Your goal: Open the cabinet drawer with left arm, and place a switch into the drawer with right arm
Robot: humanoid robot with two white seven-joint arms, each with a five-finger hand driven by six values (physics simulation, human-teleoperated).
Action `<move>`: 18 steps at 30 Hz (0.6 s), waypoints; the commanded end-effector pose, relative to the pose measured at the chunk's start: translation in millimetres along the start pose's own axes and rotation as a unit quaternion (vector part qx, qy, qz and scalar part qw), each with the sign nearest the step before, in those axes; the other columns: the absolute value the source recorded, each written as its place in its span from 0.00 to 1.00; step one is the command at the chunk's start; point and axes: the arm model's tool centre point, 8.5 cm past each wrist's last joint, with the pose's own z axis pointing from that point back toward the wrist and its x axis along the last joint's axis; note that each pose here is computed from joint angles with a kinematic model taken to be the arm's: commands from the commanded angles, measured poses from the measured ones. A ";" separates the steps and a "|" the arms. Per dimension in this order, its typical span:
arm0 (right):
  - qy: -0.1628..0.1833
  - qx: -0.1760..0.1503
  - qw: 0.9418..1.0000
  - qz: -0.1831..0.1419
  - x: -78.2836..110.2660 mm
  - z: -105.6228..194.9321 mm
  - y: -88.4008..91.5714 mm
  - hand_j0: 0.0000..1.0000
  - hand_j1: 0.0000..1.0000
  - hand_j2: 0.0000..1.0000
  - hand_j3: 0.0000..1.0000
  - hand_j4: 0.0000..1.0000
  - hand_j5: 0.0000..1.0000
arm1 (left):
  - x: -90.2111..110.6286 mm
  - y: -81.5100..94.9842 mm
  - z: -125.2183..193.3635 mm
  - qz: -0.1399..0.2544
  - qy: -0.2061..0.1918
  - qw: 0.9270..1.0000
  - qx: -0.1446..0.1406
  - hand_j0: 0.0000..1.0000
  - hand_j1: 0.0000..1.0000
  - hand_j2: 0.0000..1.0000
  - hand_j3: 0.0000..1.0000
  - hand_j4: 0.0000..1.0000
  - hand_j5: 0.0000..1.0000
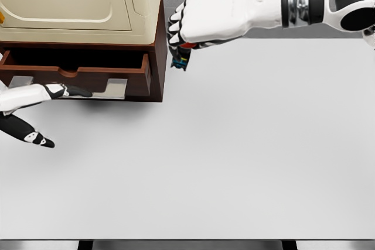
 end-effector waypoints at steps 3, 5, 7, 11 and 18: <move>-0.005 -0.007 1.000 -0.002 1.5 -3.0 -4.5 0.46 0.46 0.46 0.46 0.46 0.46 | 0.4 1.3 5.6 0.000 0.006 1.000 -0.002 1.00 1.00 1.00 1.00 1.00 1.00; -0.005 -0.008 1.000 -0.002 1.1 -1.9 -6.5 0.46 0.46 0.46 0.46 0.46 0.46 | 1.4 1.1 6.2 -0.001 0.003 1.000 -0.002 1.00 1.00 1.00 1.00 1.00 1.00; -0.006 -0.008 1.000 -0.001 1.6 -2.1 -6.7 0.46 0.46 0.46 0.46 0.46 0.46 | 2.6 -1.4 5.4 0.003 0.000 1.000 -0.004 1.00 1.00 1.00 1.00 1.00 1.00; -0.005 -0.010 1.000 0.001 1.0 -1.7 -10.0 0.46 0.46 0.46 0.46 0.46 0.46 | 5.8 1.3 13.5 0.006 0.006 1.000 -0.008 1.00 1.00 1.00 1.00 1.00 1.00; -0.009 -0.017 1.000 0.004 1.7 -2.7 -18.8 0.46 0.46 0.46 0.46 0.46 0.46 | 8.1 -1.8 19.6 0.015 0.011 1.000 -0.016 1.00 1.00 1.00 1.00 1.00 1.00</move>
